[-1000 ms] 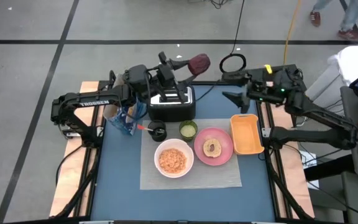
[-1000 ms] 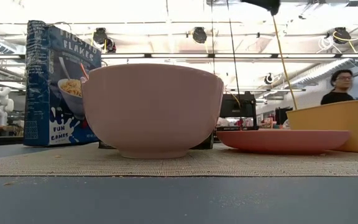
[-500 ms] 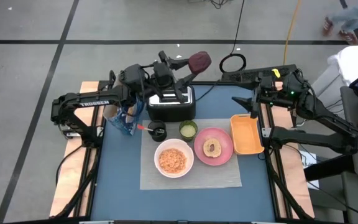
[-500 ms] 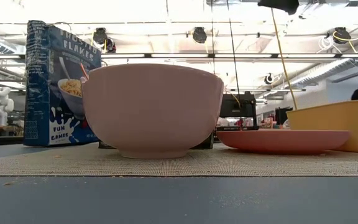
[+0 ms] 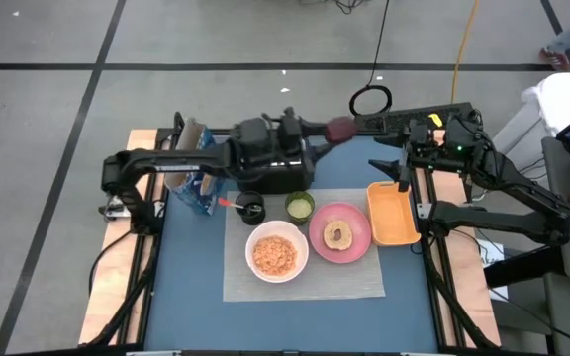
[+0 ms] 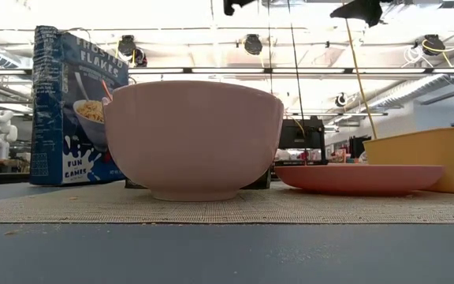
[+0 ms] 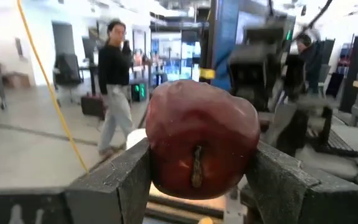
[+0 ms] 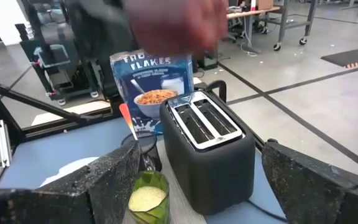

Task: Arrange a breakfast setting
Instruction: Put the apple on the top right of the gray mat

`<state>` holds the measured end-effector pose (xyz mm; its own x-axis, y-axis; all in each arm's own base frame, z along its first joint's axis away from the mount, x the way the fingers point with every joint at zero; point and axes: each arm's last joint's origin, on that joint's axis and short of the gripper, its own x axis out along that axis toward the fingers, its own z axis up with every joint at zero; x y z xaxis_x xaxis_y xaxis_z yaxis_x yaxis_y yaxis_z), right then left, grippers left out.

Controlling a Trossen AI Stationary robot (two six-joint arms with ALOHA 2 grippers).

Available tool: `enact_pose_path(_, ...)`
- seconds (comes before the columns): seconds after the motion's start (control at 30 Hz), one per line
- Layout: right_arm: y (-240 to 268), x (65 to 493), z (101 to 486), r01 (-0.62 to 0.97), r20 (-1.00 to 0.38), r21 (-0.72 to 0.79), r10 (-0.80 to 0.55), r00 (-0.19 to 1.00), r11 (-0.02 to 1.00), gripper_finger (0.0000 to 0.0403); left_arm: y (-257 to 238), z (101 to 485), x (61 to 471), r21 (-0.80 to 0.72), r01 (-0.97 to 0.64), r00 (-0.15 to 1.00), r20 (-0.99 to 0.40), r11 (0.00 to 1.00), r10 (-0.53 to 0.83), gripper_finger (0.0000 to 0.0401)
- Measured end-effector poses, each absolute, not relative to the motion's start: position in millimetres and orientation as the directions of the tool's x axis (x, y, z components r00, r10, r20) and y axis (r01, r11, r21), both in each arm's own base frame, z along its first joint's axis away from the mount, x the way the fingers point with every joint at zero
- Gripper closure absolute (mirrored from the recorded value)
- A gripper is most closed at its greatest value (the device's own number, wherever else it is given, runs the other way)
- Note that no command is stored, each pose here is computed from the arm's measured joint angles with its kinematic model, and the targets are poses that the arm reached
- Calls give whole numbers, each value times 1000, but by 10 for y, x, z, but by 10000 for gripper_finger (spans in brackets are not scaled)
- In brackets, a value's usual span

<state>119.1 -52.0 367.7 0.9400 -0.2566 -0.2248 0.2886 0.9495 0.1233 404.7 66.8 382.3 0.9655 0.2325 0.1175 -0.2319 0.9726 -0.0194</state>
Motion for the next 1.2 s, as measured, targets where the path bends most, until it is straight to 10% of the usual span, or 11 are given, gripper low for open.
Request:
enact_pose_path(0.43,-448,1048,3719,270,-182,54,-256,949,961,78,607,3484,4732,-86,-96,990,93,992,104,169)
enact_pose_path(1.2,-306,665,3491,373,-238,-59,-376,896,926,78,868,2953,4741,-143,-242,823,-555,960,125,169)
